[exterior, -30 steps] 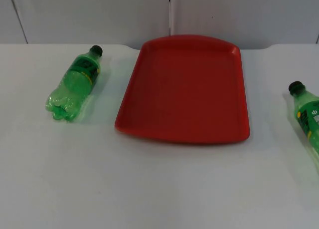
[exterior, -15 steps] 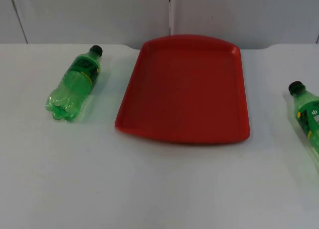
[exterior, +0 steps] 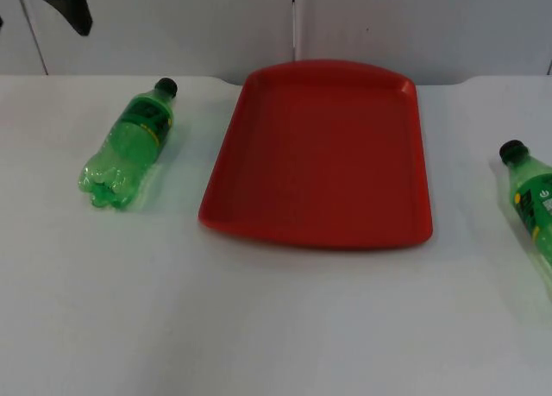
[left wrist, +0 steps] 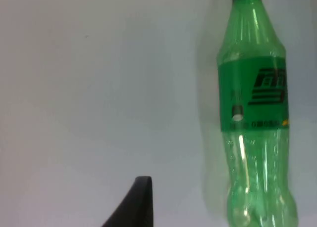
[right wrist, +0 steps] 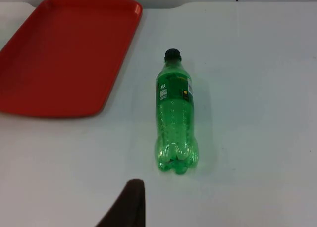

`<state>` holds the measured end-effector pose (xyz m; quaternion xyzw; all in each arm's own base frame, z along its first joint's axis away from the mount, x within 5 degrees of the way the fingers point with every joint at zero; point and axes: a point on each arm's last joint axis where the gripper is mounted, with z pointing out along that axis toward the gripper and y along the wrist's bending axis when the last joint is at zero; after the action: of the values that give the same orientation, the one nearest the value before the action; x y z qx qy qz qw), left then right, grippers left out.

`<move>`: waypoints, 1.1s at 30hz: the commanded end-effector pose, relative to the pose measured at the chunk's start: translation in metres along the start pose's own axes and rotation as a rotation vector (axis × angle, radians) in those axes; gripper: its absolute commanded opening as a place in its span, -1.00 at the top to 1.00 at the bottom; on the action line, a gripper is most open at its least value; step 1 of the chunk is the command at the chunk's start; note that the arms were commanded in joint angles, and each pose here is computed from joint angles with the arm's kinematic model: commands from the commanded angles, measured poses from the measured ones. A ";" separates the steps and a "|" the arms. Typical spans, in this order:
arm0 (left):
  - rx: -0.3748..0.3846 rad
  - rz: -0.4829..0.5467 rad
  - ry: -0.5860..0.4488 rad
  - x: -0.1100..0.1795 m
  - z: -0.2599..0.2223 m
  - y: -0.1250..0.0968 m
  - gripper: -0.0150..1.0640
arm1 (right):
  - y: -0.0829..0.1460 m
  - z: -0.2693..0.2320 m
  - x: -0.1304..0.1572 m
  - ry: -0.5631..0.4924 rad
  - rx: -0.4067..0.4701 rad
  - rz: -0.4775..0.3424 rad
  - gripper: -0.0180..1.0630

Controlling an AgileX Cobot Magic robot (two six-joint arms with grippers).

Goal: Place the bottle upright on the tray.

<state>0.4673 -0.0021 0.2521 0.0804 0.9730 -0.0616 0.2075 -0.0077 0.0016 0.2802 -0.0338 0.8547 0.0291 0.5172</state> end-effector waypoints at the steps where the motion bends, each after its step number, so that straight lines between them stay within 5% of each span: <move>1: 0.027 0.024 0.000 -0.014 0.015 -0.014 -0.97 | 0.000 0.000 0.000 -0.010 0.004 0.000 -0.93; 11: 0.063 0.073 0.014 -0.038 0.074 -0.046 -0.97 | 0.000 0.000 0.000 -0.010 0.004 0.000 -0.93; 33: 0.067 0.055 0.104 -0.021 0.151 -0.039 -0.97 | 0.000 0.000 0.000 -0.010 0.004 0.000 -0.93</move>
<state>0.5381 -0.0619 0.1288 0.1175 0.9787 -0.0728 0.1519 -0.0077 0.0016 0.2802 -0.0338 0.8547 0.0291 0.5172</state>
